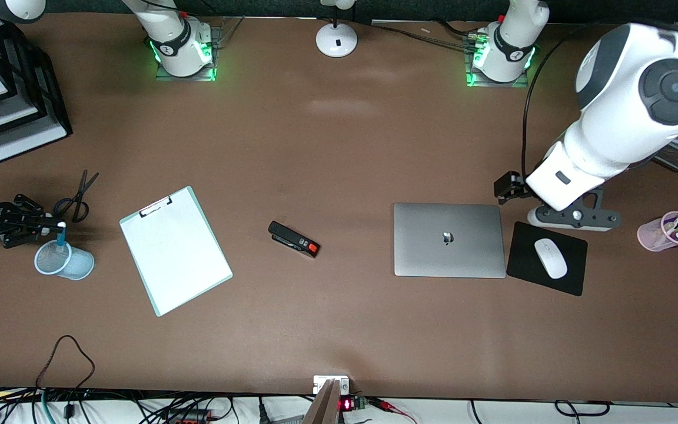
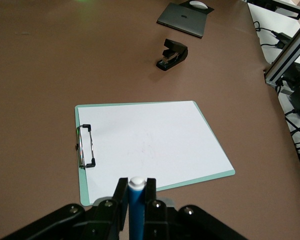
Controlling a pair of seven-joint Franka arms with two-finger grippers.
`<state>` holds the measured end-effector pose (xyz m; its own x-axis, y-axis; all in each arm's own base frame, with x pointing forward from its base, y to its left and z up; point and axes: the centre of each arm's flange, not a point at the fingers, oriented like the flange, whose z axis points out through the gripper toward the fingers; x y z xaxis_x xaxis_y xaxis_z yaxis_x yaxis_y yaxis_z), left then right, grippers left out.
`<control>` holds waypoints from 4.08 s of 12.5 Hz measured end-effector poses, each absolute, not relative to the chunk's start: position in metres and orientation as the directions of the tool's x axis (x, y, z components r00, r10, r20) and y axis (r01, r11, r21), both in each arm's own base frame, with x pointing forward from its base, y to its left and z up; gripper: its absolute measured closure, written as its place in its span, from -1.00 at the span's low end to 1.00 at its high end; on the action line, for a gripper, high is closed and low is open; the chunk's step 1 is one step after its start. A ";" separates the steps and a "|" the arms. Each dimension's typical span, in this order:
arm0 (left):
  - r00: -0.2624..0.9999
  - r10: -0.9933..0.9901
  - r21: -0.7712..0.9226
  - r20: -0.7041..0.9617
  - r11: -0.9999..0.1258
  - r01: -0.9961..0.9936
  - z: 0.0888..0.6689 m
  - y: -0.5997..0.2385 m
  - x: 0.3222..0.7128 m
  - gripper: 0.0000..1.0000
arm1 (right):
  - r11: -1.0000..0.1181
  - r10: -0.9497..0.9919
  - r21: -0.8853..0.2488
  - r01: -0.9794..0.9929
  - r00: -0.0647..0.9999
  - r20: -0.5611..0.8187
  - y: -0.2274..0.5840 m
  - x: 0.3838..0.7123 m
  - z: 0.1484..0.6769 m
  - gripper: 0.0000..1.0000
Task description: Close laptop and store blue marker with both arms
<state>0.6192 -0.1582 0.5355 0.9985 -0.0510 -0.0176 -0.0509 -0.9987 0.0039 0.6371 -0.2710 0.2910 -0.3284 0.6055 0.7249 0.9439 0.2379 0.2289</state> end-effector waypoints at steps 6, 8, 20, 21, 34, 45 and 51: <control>0.998 -0.048 -0.029 -0.033 -0.998 -0.049 0.581 -0.155 0.590 -1.00 | 0.261 0.594 0.339 0.904 -0.428 0.681 -0.282 0.651 0.309 0.66; 0.998 -0.047 -0.036 -0.034 -0.998 -0.048 0.590 -0.154 0.583 -1.00 | 0.257 0.582 0.358 0.898 -0.439 0.684 -0.281 0.654 0.304 0.66; 0.996 -0.070 -0.073 -0.050 -0.995 -0.073 0.645 -0.106 0.546 -1.00 | 0.176 0.623 0.278 0.944 -0.325 0.712 -0.316 0.645 0.248 0.25; 0.995 -0.082 -0.067 -0.054 -0.994 -0.085 0.644 -0.097 0.547 -1.00 | 0.146 0.638 0.248 0.958 -0.283 0.717 -0.320 0.644 0.251 0.03; 0.988 -0.133 -0.010 -0.081 -0.991 -0.134 0.643 -0.097 0.544 -1.00 | -0.307 0.808 -0.233 0.923 0.382 0.448 -0.194 0.656 0.434 -1.00; 0.988 -0.132 -0.009 -0.081 -0.991 -0.133 0.643 -0.097 0.544 -1.00 | -0.950 0.107 -0.303 0.071 0.989 -0.106 -0.013 0.641 0.506 -1.00; 0.990 -0.115 -0.009 -0.081 -0.993 -0.116 0.643 -0.088 0.545 -1.00 | -0.999 -0.026 -0.022 -0.029 0.992 -0.125 0.024 0.610 0.558 -1.00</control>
<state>0.5451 -0.0876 0.6432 0.9901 -0.1152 -0.0807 -0.1163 -0.9932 -0.0091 0.6102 0.0237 0.5583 0.9919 -0.0262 -0.1246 -0.0292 -0.9993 -0.0220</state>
